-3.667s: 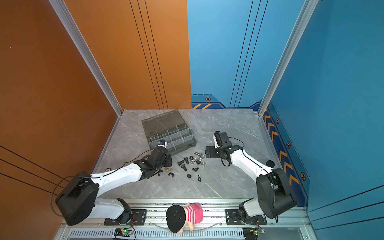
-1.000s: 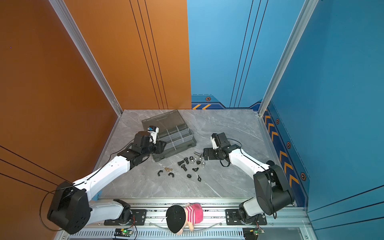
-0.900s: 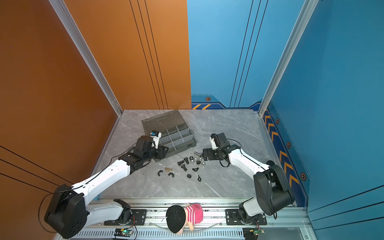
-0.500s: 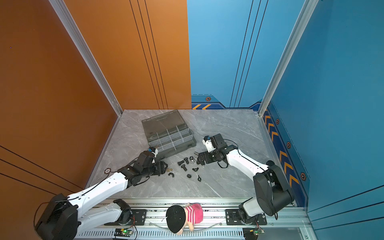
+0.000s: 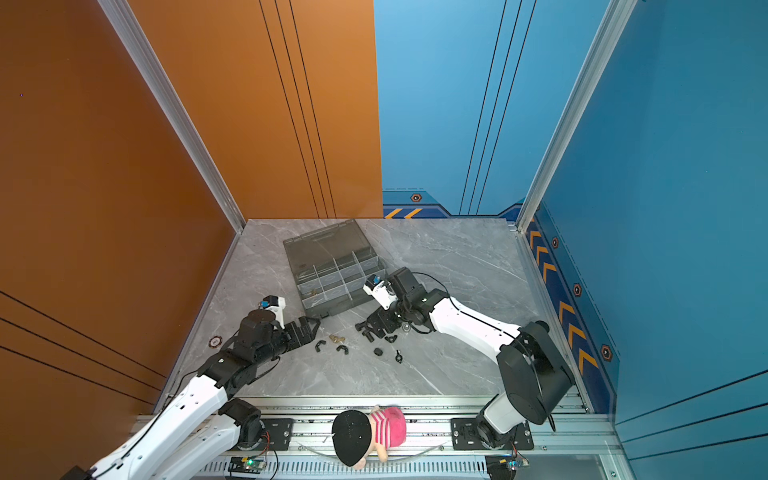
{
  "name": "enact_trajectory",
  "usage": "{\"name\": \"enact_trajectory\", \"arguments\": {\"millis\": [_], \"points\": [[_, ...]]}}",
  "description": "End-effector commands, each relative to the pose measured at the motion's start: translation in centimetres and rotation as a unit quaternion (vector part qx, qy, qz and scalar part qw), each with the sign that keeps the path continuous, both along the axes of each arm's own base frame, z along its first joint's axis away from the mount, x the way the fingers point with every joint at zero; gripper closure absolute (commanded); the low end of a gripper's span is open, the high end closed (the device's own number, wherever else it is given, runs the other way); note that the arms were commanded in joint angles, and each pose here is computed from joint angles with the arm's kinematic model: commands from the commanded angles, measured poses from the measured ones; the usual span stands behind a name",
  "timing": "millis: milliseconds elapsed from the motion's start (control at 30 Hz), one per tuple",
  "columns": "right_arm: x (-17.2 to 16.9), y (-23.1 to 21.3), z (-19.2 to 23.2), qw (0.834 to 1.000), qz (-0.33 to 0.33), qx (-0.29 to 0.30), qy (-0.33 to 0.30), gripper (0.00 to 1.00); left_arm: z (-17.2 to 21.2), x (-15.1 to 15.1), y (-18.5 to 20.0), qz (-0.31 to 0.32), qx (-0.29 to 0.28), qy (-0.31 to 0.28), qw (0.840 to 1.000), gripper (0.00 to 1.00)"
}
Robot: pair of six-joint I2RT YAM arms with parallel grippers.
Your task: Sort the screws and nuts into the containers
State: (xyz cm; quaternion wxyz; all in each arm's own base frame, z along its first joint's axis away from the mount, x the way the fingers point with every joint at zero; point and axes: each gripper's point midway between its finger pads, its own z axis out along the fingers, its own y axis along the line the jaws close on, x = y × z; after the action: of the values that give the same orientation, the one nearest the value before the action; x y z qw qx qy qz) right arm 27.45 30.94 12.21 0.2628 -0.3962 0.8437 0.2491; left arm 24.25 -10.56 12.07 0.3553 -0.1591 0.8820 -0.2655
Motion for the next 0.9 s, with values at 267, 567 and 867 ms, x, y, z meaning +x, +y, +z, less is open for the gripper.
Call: {"name": "enact_trajectory", "arguments": {"millis": [267, 567, 867], "points": [[1.3, 8.0, -2.5, 0.996, 0.063, -0.025, -0.052, 0.33, -1.6, -1.5, 1.6, 0.018, -0.053, 0.035, 0.998, 0.02], [0.9, 10.6, -4.8, 0.995, 0.085, -0.034, -0.046, 0.37, -1.9, -1.3, 2.2, 0.025, -0.067, 0.036, 0.997, 0.02], [-0.1, 11.5, -6.2, 0.994, 0.102, -0.027, -0.026, 0.38, -2.6, -1.3, 2.7, 0.035, -0.088, 0.042, 0.995, 0.02]]}}
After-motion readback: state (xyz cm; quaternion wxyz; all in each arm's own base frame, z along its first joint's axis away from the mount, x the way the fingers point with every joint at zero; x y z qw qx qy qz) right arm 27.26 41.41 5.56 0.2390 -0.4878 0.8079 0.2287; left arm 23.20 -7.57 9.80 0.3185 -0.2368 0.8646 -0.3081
